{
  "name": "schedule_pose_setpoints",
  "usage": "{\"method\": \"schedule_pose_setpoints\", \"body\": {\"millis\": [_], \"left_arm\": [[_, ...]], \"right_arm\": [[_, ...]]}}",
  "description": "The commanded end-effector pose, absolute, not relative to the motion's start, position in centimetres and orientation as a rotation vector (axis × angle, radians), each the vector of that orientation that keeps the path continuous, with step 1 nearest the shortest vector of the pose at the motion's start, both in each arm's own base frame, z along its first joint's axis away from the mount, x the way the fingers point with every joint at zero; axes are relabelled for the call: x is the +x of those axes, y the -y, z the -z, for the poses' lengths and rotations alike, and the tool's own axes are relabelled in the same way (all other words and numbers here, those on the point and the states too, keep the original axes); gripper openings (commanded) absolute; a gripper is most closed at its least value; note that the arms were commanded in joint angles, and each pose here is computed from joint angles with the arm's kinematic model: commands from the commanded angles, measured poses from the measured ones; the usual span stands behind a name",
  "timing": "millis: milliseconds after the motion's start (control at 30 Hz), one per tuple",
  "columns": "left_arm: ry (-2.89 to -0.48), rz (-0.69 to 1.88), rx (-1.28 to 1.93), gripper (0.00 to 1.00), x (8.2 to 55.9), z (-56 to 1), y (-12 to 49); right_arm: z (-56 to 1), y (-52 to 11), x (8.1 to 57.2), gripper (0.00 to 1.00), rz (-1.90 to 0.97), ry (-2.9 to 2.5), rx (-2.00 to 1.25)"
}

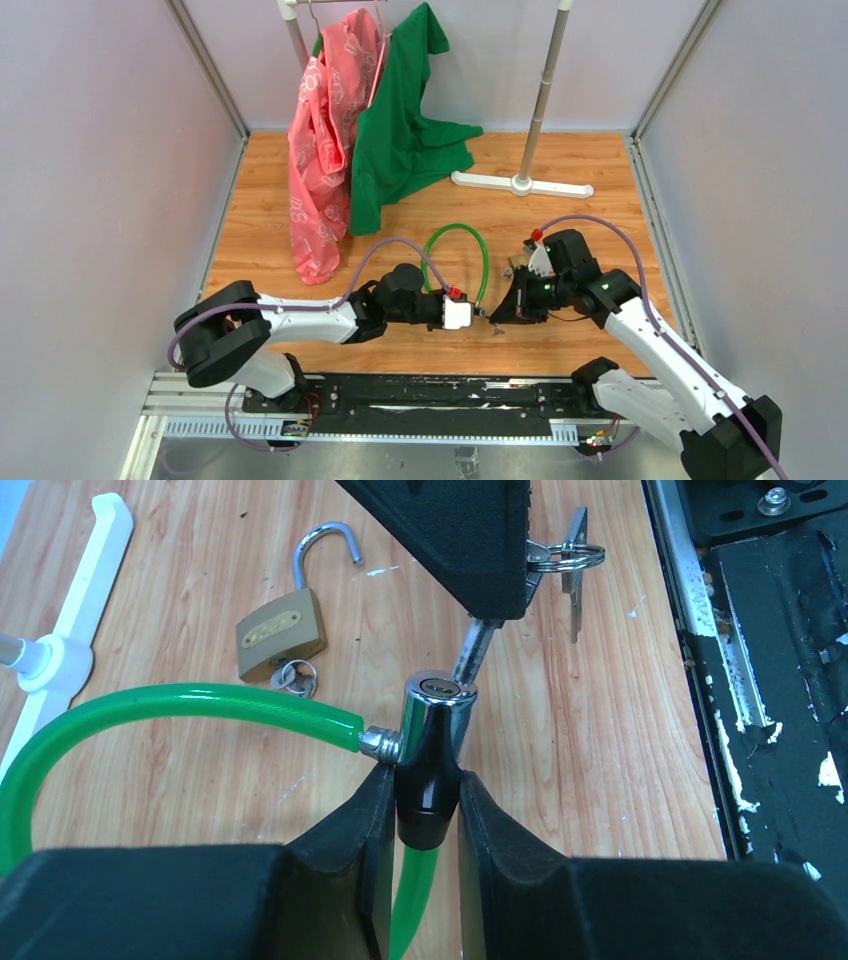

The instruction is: Unlock with the key

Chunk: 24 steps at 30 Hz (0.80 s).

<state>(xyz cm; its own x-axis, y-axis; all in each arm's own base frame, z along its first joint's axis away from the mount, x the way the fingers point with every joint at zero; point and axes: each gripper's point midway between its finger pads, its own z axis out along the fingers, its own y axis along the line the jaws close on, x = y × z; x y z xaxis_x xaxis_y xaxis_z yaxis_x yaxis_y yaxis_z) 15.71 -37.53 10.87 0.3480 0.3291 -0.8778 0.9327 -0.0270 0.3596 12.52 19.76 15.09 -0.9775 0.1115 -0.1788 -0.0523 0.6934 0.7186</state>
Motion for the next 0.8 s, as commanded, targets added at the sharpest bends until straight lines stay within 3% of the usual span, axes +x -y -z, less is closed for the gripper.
{"method": "schedule_pose_setpoints", "body": {"millis": [0, 767], "left_arm": [[-1.066, 0.713, 1.54, 0.0, 15.9, -13.1, 38.7], [-1.076, 0.711, 1.549, 0.0, 15.8, -12.6, 39.1]], "right_arm": [[-15.3, -19.1, 12.7, 0.0, -1.106, -2.706, 0.049], [-15.9, -19.4, 12.2, 0.0, -1.157, -2.693, 0.021]]}}
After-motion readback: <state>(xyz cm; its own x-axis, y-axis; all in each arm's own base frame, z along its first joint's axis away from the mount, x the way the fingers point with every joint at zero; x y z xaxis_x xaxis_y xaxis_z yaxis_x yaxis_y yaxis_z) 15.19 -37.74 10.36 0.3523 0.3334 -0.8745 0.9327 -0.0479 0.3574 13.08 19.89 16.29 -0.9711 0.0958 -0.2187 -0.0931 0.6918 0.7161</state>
